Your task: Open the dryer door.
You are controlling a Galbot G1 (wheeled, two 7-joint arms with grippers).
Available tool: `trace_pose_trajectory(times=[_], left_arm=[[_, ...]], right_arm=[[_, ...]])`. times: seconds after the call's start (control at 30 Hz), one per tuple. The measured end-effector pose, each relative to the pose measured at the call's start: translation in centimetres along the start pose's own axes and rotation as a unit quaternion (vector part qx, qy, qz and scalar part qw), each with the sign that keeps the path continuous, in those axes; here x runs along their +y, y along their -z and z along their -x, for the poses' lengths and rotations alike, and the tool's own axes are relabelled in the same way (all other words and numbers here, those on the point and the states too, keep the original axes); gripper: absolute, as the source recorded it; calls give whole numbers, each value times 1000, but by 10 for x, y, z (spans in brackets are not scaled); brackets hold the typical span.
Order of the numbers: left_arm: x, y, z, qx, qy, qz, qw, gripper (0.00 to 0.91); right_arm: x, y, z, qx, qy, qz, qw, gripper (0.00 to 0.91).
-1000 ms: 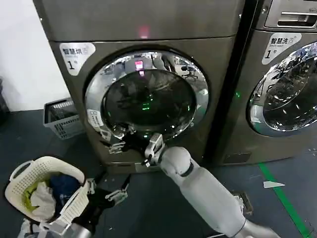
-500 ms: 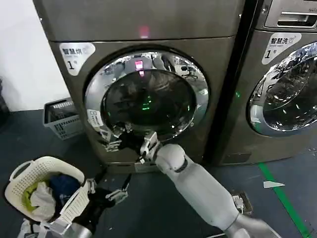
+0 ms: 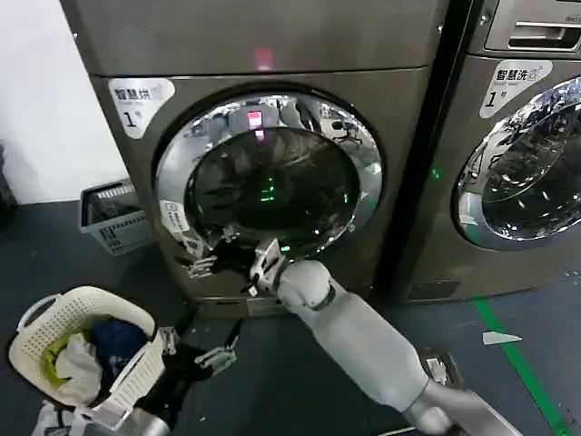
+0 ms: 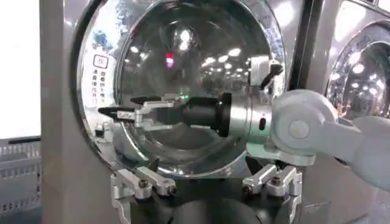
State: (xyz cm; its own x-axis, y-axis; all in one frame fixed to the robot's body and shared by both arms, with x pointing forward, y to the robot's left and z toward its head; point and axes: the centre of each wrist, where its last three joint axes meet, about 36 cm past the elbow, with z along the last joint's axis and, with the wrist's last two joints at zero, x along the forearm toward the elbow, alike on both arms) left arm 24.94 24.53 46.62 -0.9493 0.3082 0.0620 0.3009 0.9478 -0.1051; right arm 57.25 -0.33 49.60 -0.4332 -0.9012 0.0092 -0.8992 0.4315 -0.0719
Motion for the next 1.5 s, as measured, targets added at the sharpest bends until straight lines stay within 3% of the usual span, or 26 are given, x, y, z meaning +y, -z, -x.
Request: trace_pose_trajectory(times=[1.17,1.5], left_arm=[[-1,-2,2,-1,-4,-6,1000,907],[-1,-1,3,-4,-5,-8,1000,907]], right_arm=[[-4,9,24,3,27,7,1000,907],[-5,10,19,-2,76,18,997,907]])
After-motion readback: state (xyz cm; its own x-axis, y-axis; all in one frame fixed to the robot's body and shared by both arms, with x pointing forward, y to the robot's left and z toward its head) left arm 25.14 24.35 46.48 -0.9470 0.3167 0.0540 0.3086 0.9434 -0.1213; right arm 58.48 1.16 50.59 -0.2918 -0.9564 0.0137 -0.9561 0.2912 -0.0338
